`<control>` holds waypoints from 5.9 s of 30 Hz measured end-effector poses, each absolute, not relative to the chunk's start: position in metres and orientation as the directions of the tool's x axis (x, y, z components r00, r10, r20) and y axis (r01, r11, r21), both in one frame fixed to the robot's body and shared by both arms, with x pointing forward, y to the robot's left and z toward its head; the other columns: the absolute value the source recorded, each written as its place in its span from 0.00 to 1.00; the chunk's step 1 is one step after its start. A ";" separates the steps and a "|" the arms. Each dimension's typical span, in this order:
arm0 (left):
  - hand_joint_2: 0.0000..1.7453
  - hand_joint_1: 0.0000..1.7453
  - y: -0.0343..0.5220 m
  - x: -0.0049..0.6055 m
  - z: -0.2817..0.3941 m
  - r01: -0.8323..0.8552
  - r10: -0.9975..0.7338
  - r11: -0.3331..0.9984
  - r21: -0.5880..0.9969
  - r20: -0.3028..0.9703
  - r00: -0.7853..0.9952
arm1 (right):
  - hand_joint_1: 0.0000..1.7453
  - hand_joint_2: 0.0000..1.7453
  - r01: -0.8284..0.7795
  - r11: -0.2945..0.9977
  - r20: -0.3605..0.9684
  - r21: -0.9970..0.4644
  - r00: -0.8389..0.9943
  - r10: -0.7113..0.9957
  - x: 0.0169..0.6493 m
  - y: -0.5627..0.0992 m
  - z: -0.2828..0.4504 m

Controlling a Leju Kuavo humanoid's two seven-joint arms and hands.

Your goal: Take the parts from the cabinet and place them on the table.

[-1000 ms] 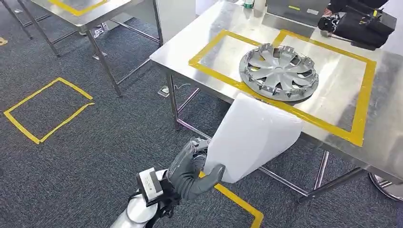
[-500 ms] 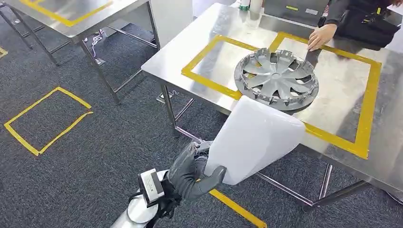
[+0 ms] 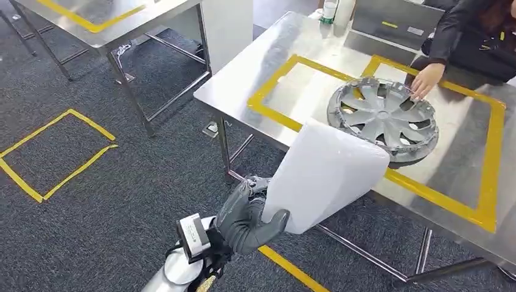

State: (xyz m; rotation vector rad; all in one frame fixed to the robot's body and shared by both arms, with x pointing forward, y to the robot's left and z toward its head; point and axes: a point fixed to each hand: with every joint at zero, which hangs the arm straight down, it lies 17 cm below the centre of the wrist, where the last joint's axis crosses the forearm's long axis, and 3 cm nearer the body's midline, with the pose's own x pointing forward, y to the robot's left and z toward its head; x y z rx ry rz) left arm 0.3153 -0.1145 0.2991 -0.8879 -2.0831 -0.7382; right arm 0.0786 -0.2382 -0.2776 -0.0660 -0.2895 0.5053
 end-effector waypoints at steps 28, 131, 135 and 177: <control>1.00 1.00 -0.115 0.314 0.304 0.776 0.358 0.595 0.209 0.795 -0.489 | 0.00 0.00 -0.462 0.876 0.261 -0.138 0.837 0.482 0.084 -0.241 -0.277; 1.00 1.00 -0.117 0.308 0.293 0.773 0.315 0.580 0.255 0.805 -0.502 | 0.00 0.00 -0.446 0.885 0.267 -0.134 0.844 0.466 0.084 -0.238 -0.277; 1.00 1.00 -0.123 0.319 0.286 0.755 0.252 0.576 0.313 0.810 -0.529 | 0.00 0.00 -0.455 0.880 0.279 -0.136 0.835 0.474 0.087 -0.236 -0.276; 1.00 1.00 -0.037 0.555 0.164 0.360 -0.857 0.101 0.927 0.265 -0.442 | 0.00 0.00 -0.446 0.892 0.308 -0.074 0.840 0.446 0.085 -0.195 -0.272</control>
